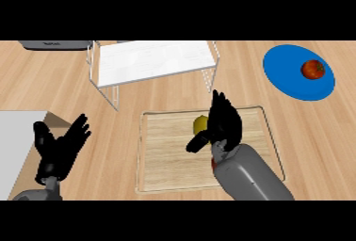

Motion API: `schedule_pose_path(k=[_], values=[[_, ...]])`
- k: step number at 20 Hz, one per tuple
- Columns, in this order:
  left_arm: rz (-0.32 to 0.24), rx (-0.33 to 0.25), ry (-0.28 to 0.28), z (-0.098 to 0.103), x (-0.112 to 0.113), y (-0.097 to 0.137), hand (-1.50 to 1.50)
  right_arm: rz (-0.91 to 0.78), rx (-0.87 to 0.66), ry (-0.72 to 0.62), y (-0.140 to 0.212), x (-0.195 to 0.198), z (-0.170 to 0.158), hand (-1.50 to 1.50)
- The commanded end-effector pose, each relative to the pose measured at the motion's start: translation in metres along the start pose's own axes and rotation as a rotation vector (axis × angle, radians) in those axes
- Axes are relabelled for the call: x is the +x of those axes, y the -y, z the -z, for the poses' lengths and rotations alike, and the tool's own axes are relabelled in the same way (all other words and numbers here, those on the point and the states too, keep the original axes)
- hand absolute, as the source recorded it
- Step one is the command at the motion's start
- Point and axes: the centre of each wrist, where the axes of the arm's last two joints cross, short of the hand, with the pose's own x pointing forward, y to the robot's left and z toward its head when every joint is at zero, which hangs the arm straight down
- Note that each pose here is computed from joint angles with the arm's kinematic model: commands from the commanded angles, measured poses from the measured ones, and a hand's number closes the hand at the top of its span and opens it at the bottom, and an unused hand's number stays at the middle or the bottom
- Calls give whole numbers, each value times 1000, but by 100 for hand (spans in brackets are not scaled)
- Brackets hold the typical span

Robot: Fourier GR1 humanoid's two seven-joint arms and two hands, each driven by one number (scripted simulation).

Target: Pick the lemon from the tray and place it in the tiered shelf

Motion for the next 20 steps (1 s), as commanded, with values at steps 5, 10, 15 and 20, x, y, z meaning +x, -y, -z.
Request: schedule_pose_path(k=[5,10,15,20], values=[[0,-21,-3,0,-16,24,0,-17,-48,-170,9,12,18,-150],[12,-30,16,0,0,2,0,-2,-80,-136,-13,3,25,-150],[-6,3,-8,10,-7,4,0,4,-71,-120,-45,-19,31,-150],[-1,-6,1,16,0,-5,0,13,-29,-67,-28,-6,34,-150]])
